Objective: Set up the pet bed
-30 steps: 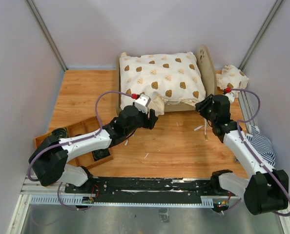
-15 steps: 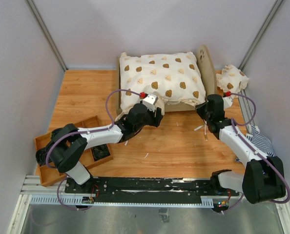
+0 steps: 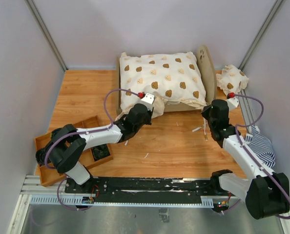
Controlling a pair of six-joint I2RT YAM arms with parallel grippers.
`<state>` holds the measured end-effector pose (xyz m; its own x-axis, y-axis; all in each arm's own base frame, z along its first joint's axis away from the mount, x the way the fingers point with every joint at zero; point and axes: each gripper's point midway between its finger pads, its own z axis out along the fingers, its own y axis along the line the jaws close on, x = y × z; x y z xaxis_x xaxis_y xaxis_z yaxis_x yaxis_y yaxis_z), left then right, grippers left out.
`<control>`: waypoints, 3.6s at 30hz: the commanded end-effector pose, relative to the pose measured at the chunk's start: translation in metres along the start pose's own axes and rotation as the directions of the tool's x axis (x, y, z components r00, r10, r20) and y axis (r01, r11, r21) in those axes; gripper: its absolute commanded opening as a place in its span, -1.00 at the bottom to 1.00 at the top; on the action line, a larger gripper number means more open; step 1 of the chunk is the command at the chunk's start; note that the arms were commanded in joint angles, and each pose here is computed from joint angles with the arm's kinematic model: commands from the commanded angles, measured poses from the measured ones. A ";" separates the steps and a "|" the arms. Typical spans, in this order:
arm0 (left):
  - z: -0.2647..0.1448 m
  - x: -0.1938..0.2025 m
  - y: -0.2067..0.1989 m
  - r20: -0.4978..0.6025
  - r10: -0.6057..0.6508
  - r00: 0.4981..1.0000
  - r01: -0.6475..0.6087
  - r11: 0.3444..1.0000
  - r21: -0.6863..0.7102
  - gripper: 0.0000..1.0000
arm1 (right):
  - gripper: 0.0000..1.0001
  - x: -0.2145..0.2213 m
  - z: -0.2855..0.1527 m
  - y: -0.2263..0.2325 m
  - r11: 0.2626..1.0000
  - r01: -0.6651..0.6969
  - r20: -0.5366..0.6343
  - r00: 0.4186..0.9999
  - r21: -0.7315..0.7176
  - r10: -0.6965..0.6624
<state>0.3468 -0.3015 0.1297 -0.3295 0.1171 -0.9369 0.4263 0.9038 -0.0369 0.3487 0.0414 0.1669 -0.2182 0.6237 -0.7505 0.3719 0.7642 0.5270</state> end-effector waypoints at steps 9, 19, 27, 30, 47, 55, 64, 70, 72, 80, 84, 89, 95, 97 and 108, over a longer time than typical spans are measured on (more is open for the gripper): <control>-0.019 -0.024 0.014 0.054 -0.020 0.998 0.022 0.999 -0.038 -0.99 | -0.99 -0.022 -0.009 -0.038 0.969 0.204 0.076 0.973 0.136 -0.216; -0.022 -0.031 0.007 0.063 -0.055 0.997 0.055 0.998 -0.001 -0.98 | -0.89 -0.039 -0.016 -0.053 0.908 0.354 0.046 0.927 0.224 -0.373; -0.034 -0.054 -0.019 0.090 -0.160 0.983 0.147 0.980 0.132 -0.07 | -0.22 -0.031 -0.032 -0.015 0.870 0.494 -0.087 0.867 0.016 -0.491; -0.035 -0.058 -0.029 0.096 -0.183 0.978 0.166 0.973 0.160 0.04 | -0.21 -0.027 -0.035 0.012 0.853 0.516 -0.053 0.852 -0.082 -0.521; 0.020 -0.034 -0.042 0.068 -0.233 0.970 0.229 0.971 0.067 0.27 | -0.08 0.013 0.009 0.081 0.599 0.770 0.026 0.619 -0.221 -0.785; 0.035 -0.016 -0.031 0.066 -0.221 0.973 0.222 0.975 -0.019 0.17 | -0.11 0.028 0.032 0.065 0.503 0.844 -0.018 0.509 -0.185 -0.861; 0.033 -0.015 -0.022 0.075 -0.199 0.977 0.203 0.978 -0.055 -0.46 | -0.60 0.033 0.036 0.046 0.442 0.884 -0.062 0.438 -0.154 -0.897; 0.024 -0.014 -0.016 0.077 -0.181 0.981 0.186 0.980 -0.064 -0.99 | -0.99 0.008 0.017 0.037 0.395 0.914 -0.031 0.394 -0.096 -0.919; 0.021 -0.013 -0.014 0.078 -0.175 0.981 0.181 0.981 -0.068 -1.00 | -0.99 0.002 0.011 0.038 0.389 0.916 0.003 0.391 -0.100 -0.920; 0.004 -0.016 0.009 0.092 -0.163 0.982 0.173 0.978 -0.116 -0.99 | -0.99 -0.014 0.001 0.039 0.437 0.882 0.044 0.450 -0.175 -0.892; -0.002 -0.021 0.021 0.107 -0.166 0.980 0.180 0.975 -0.132 -0.99 | -0.99 -0.010 0.001 0.037 0.464 0.857 0.002 0.476 -0.224 -0.879; -0.005 -0.023 0.023 0.109 -0.163 0.980 0.178 0.974 -0.140 -0.99 | -0.73 0.000 0.002 0.016 0.525 0.830 -0.148 0.505 -0.187 -0.850; -0.008 -0.022 0.025 0.105 -0.159 0.982 0.173 0.975 -0.143 -1.00 | -0.25 0.012 -0.022 0.038 0.515 0.786 -0.130 0.503 -0.343 -0.854; -0.008 -0.022 0.025 0.106 -0.160 0.981 0.174 0.975 -0.140 -0.99 | -0.22 0.017 -0.025 0.052 0.471 0.794 -0.068 0.485 -0.385 -0.872; -0.005 -0.023 0.019 0.101 -0.178 0.979 0.189 0.976 -0.112 -0.99 | -0.19 0.021 -0.010 0.064 0.073 0.935 0.157 0.134 -0.347 -0.978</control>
<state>0.3557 -0.2870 0.1414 -0.3319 -0.0587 -0.9415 0.2665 0.9516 -0.1533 0.3542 0.1003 0.1894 -0.3948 -0.5002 -0.7707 -0.4024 0.8482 -0.3444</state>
